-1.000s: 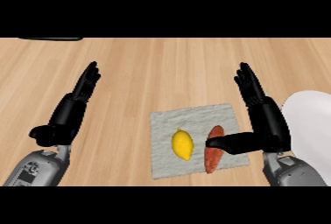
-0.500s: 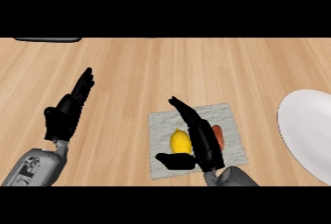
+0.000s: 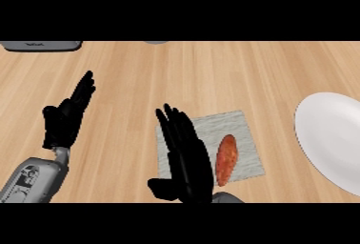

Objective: Pick the lemon from the placemat and place it in the plate

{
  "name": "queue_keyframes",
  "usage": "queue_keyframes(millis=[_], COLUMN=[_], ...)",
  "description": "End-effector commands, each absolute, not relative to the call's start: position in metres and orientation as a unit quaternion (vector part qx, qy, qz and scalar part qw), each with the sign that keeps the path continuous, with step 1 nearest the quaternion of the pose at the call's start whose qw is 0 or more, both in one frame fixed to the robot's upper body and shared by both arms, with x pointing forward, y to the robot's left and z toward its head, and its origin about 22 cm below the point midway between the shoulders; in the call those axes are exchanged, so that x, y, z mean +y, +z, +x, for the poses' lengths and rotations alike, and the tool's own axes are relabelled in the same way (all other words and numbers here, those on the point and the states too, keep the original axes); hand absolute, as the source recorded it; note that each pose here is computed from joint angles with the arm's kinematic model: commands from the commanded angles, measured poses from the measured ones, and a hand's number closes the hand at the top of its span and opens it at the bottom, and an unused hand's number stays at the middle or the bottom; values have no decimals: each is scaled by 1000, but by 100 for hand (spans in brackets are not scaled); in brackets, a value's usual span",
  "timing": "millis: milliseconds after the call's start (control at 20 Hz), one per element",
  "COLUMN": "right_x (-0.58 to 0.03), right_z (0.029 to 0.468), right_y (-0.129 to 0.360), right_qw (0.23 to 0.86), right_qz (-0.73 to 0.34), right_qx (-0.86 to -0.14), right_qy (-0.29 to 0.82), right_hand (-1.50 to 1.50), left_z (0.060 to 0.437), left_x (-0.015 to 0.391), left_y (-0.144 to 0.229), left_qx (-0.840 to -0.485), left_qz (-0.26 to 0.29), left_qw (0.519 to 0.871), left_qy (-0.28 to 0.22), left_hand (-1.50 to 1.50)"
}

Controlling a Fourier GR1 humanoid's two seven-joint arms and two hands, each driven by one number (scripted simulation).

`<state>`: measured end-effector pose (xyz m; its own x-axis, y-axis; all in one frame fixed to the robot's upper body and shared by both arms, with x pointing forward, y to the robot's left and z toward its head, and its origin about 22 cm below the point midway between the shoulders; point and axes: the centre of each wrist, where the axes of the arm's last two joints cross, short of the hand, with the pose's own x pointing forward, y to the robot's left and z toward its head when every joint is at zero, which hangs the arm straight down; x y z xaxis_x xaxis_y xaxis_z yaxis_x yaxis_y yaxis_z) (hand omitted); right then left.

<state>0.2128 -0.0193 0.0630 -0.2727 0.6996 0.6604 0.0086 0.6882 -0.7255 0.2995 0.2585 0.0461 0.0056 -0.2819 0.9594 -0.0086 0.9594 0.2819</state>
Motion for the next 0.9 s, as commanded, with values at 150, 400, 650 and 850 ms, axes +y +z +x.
queue_keyframes(millis=[150, 400, 650, 850], right_x=[-23, -19, -19, -22], right_z=[216, 210, 220, 233], right_y=[114, 150, 149, 148], right_qw=[581, 622, 644, 657], right_qz=[-330, -335, -336, -328], right_qx=[-606, -534, -483, -471], right_qy=[431, 464, 489, 489], right_hand=[-150, -150, -150, -150], left_z=[292, 296, 300, 298], left_x=[259, 260, 264, 261], left_y=[29, 39, 43, 40], left_qx=[-692, -698, -699, -699], left_qz=[107, 100, 100, 106], left_qw=[707, 703, 702, 700], left_qy=[-99, -96, -98, -98], left_hand=[0, 0, 0, 0])
